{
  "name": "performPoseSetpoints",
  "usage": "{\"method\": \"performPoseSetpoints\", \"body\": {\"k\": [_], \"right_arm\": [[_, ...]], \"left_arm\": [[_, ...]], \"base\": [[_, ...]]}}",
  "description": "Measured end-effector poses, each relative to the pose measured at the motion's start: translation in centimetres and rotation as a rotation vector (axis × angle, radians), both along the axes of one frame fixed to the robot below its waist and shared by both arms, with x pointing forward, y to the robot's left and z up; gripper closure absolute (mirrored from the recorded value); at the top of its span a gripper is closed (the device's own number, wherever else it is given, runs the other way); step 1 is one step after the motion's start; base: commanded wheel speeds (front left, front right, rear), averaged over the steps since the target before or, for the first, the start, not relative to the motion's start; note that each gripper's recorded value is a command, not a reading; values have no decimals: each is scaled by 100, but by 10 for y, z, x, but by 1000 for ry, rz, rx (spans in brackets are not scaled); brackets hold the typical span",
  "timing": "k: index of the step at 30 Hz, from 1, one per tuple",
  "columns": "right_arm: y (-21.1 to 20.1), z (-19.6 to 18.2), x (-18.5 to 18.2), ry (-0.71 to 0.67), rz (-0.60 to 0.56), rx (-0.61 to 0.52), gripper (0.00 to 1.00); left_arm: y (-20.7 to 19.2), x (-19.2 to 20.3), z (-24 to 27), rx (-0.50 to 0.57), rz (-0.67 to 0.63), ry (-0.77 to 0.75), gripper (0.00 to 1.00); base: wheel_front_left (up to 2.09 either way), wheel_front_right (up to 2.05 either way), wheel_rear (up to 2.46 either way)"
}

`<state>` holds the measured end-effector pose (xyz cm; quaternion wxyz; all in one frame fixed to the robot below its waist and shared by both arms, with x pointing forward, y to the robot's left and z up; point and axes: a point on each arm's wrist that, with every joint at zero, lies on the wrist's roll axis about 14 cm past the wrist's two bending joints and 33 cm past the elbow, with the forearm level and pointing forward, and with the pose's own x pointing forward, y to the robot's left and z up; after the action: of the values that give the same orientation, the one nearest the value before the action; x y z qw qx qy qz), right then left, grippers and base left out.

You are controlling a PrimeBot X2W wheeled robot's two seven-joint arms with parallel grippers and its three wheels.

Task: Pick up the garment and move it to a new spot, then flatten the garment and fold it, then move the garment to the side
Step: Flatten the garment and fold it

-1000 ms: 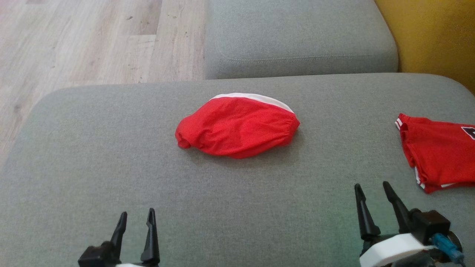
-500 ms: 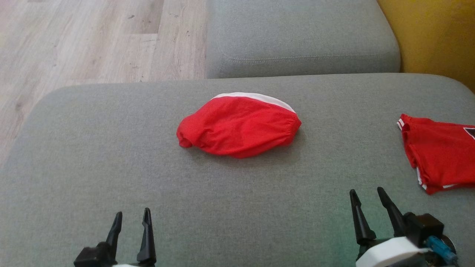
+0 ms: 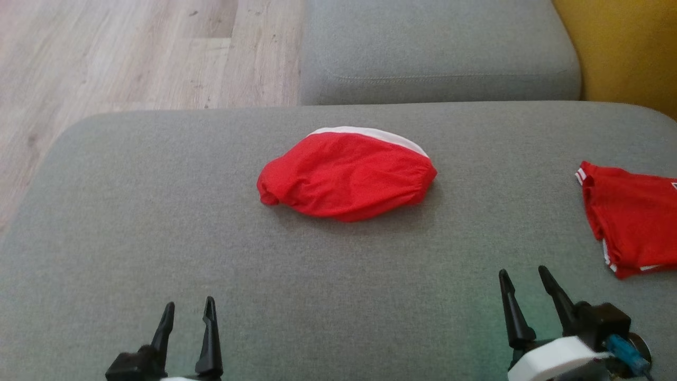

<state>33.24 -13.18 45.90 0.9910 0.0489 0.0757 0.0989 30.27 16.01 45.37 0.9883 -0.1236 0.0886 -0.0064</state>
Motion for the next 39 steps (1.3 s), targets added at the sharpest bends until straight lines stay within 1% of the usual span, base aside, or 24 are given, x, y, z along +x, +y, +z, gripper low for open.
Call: {"method": "performPoseSetpoints", "body": {"k": [2,5,6,12,15,19,22,27,30,35,39], "right_arm": [[2,0,4,2,11,-17,0],[9,10,24,-22,36,-56,0],[9,10,24,-22,36,-56,0],[35,57,93,-117,106,-151,0],[48,67,129,-111,146,-209,0],[57,67,174,-59,200,-302,0],[63,56,204,10,235,-361,0],[85,19,235,161,307,-373,0],[97,-15,239,273,356,-390,0],[119,-65,226,430,433,-374,0],[124,-73,233,461,442,-364,0]], "left_arm": [[1,0,-2,-1,4,9,0],[0,0,-6,-3,4,22,0],[0,0,-6,-3,4,22,0],[-2,6,-10,-7,5,39,0],[-4,17,-6,-10,4,25,0],[-4,24,-4,-17,18,19,0],[1,25,-9,-20,43,36,0],[5,28,-17,-28,73,63,0],[11,27,-25,-26,99,87,0],[20,21,-34,-19,137,119,0],[23,20,-37,-10,147,130,0]], "base": [[0,0,0],[0,0,0],[0,0,0],[0,0,0],[0,0,0],[0,0,0],[0,0,0],[0,0,0],[0,0,0],[0,0,0],[0,0,0]]}}
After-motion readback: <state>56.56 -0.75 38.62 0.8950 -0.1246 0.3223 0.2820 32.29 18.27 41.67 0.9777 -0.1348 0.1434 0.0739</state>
